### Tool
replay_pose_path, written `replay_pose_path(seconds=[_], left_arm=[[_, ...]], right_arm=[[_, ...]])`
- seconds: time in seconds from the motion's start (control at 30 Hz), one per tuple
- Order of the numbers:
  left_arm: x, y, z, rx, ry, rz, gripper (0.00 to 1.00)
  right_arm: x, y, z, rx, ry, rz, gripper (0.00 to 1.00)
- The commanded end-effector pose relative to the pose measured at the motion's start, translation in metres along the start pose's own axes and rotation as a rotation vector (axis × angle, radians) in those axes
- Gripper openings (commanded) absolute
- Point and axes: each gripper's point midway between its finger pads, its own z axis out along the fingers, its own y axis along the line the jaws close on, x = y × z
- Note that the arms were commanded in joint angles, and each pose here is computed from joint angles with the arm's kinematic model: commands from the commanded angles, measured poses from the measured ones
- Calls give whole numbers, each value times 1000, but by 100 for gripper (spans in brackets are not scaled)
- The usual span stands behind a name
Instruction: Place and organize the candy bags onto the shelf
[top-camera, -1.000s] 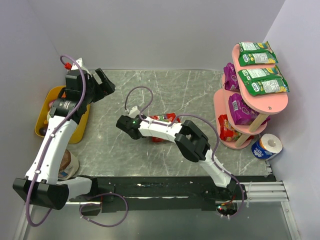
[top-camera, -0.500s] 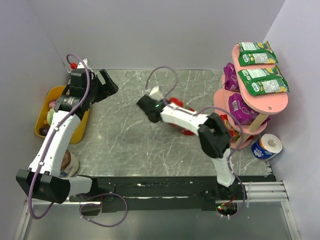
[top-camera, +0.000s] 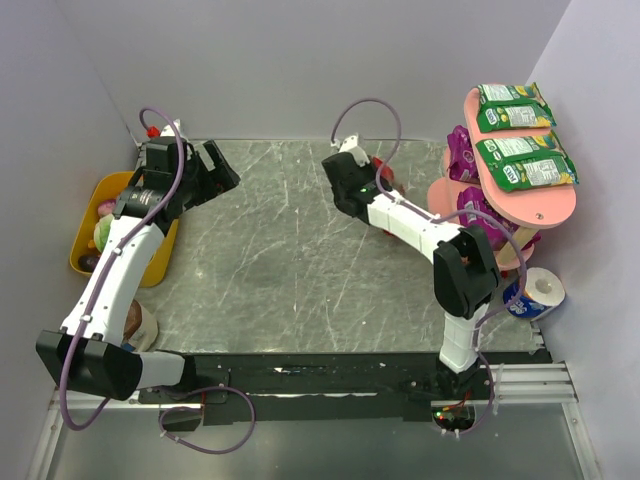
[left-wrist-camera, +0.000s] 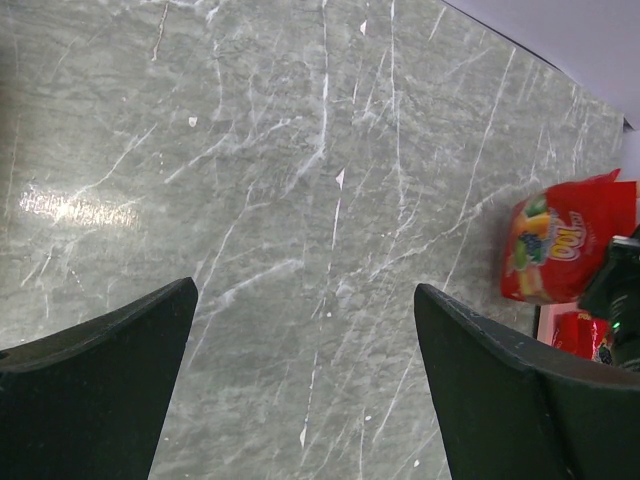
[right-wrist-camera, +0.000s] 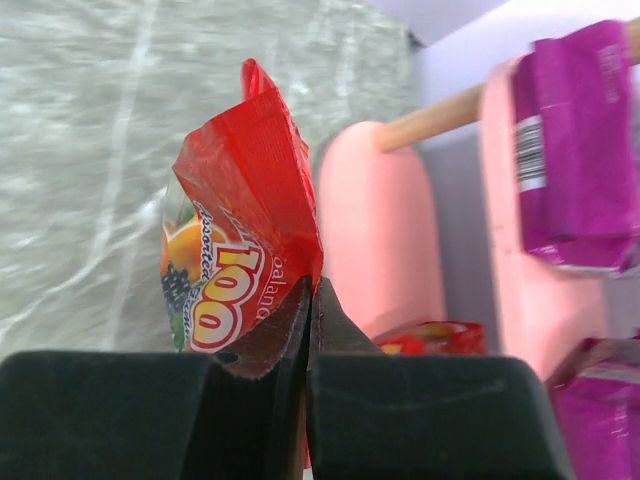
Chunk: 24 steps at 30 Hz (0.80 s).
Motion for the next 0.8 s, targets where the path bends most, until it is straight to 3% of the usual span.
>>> replay_pose_path(seconds=[0.0,0.47,0.77], left_arm=[[-11,-6,-9,25,-32,4,96],[-9,-3,-6,19,-23,2,96],[-8,-3,-6,20,-20,0,96]], right_arm=[[-34,-77,-2,172,-85,109,0],[-10,-128,43,310,-54,-19,0],[24,-115,68,265,22,-92,0]])
